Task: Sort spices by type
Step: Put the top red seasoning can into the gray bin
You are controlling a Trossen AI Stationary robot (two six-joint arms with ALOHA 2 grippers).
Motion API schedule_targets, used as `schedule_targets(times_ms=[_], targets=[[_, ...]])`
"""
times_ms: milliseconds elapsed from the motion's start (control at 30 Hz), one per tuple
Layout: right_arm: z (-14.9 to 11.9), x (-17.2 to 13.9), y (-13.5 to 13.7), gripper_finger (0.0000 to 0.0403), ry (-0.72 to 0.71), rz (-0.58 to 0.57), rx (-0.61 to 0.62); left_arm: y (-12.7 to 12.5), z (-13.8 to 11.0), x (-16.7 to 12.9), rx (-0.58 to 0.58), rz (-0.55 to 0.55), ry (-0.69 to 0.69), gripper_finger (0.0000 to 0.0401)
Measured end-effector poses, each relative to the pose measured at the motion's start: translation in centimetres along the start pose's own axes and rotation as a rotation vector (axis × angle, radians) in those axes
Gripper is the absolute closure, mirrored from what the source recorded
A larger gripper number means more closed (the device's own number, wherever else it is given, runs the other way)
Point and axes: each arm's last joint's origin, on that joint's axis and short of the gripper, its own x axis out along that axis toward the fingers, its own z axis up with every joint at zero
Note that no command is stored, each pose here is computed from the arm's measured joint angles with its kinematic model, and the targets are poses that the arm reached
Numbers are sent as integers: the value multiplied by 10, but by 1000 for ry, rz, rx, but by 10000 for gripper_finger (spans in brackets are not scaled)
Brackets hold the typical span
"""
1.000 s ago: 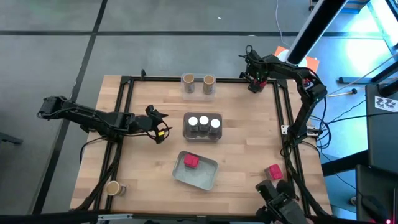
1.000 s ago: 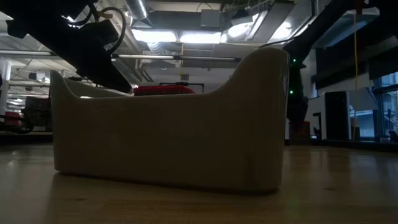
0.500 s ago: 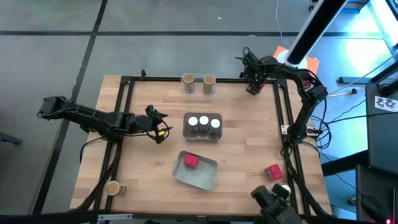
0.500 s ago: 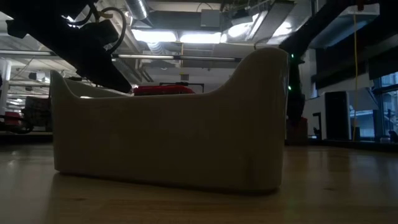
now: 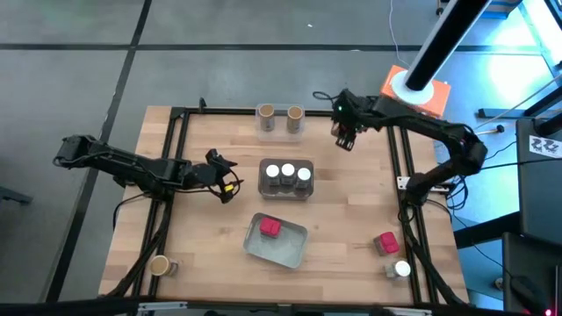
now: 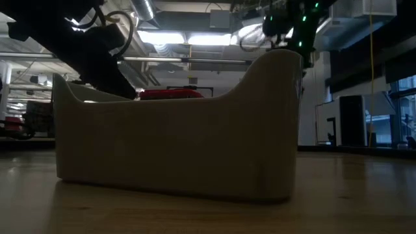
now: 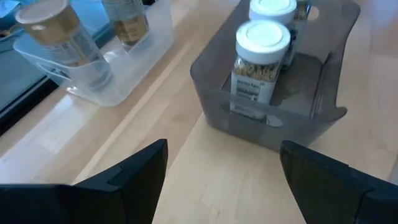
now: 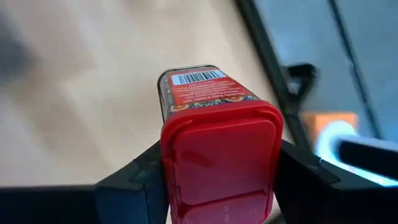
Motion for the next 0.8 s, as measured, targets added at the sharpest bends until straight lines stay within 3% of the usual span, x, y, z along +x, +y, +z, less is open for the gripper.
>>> schedule_targets(times_ms=[500, 800], targets=[[4, -54, 113, 187, -249, 280, -108, -20, -20, 24, 46, -11, 119, 107], [2, -77, 175, 187, -397, 495, -170, -50, -27, 27, 39, -153, 92, 107]])
